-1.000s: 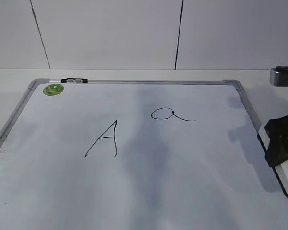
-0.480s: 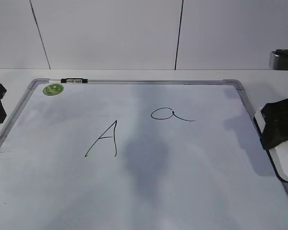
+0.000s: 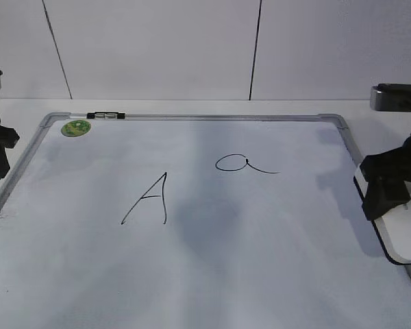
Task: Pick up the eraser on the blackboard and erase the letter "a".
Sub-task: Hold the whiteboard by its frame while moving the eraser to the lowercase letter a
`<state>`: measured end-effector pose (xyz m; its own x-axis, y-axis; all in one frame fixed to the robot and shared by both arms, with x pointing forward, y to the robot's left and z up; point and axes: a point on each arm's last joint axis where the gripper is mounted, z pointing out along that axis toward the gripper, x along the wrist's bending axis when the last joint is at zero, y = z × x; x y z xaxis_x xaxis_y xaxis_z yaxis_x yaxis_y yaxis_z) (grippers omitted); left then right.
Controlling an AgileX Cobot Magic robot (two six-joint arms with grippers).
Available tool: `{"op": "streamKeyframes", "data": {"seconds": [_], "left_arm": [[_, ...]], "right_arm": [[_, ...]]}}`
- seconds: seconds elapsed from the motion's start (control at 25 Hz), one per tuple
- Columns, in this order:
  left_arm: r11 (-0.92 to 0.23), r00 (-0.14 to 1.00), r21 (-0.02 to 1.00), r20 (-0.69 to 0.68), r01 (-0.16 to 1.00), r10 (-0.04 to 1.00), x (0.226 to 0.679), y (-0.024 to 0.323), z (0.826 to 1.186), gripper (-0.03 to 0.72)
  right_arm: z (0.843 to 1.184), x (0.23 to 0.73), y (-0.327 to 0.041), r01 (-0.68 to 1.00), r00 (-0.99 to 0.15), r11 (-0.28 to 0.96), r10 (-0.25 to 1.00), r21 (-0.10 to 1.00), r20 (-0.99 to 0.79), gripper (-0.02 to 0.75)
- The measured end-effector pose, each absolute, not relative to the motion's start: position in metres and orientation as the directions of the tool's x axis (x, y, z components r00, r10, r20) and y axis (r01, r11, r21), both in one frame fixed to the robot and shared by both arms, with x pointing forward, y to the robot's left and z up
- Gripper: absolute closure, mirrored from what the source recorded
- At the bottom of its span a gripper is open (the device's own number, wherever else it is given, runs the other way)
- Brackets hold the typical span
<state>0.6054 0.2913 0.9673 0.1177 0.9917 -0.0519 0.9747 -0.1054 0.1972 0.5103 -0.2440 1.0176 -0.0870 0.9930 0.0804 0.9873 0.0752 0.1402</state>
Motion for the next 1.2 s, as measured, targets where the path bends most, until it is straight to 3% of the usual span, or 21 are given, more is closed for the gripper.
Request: {"op": "streamKeyframes", "data": {"seconds": [0.4,0.64,1.2], "left_arm": [[-0.089,0.100,0.163,-0.061,0.983,0.993,0.610,0.295,0.950,0.459],[-0.028,0.043,0.165,-0.085,0.986,0.995,0.610,0.309,0.950,0.461],[-0.021,0.039,0.124,-0.142,0.992,0.989,0.613,0.305,0.931,0.457]], "right_arm": [[1.019,0.518,-0.243,0.984,-0.088,0.074,0.993,0.164,0.083,0.170],[1.019,0.518,-0.243,0.983,-0.088,0.074,0.993,0.167,0.084,0.170],[1.019,0.519,-0.243,0.982,-0.089,0.074,0.992,0.172,0.084,0.170]]}}
